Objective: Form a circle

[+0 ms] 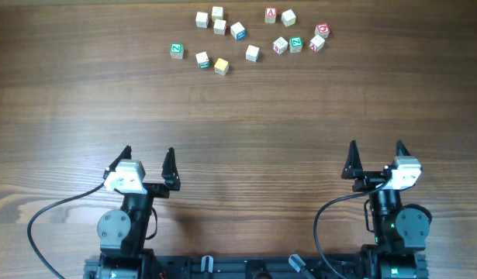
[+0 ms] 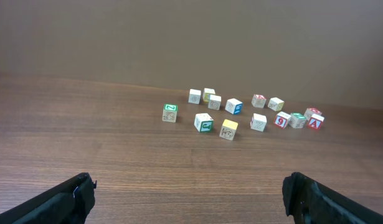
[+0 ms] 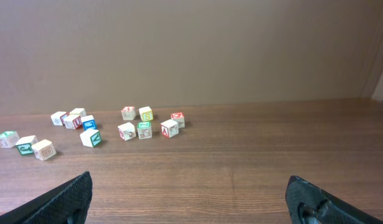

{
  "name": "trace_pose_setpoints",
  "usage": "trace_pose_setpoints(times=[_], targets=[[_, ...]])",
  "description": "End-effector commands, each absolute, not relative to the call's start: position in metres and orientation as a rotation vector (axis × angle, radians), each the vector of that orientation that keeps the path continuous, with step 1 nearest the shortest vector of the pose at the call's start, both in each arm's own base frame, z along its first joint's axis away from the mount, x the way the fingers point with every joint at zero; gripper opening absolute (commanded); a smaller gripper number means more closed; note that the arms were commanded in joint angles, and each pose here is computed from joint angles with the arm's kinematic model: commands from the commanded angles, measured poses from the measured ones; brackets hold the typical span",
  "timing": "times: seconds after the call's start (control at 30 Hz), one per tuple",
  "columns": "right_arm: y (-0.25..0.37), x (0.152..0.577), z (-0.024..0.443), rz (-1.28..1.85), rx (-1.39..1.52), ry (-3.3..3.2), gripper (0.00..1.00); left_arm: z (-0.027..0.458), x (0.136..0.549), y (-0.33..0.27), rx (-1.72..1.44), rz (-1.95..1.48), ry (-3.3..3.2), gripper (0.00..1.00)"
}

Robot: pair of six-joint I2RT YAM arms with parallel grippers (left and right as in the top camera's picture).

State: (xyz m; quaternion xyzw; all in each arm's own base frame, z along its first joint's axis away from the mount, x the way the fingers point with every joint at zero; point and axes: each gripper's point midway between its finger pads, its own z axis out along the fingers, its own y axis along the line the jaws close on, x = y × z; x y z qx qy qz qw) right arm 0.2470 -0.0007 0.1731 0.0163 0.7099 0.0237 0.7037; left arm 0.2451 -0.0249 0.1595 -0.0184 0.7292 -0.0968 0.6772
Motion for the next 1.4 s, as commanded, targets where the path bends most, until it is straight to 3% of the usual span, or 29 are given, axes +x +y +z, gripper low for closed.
trace_pose_setpoints(times=[0.0, 0.8, 1.13, 1.37], targets=[[0.000, 0.247, 0.173, 0.071, 0.041, 1.579, 1.00, 0.157, 0.244, -0.030, -0.030, -0.253, 1.649, 1.00], [0.000, 0.247, 0.173, 0.072, 0.041, 1.579, 1.00, 0.170, 0.244, -0.033, -0.019, -0.267, 1.600, 1.00], [0.000, 0.247, 0.173, 0.071, 0.041, 1.579, 1.00, 0.235, 0.227, -0.040, 0.022, -0.308, 1.599, 1.00], [0.000, 0.247, 0.173, 0.071, 0.041, 1.579, 1.00, 0.299, 0.254, -0.043, 0.016, -0.312, 1.705, 1.00]])
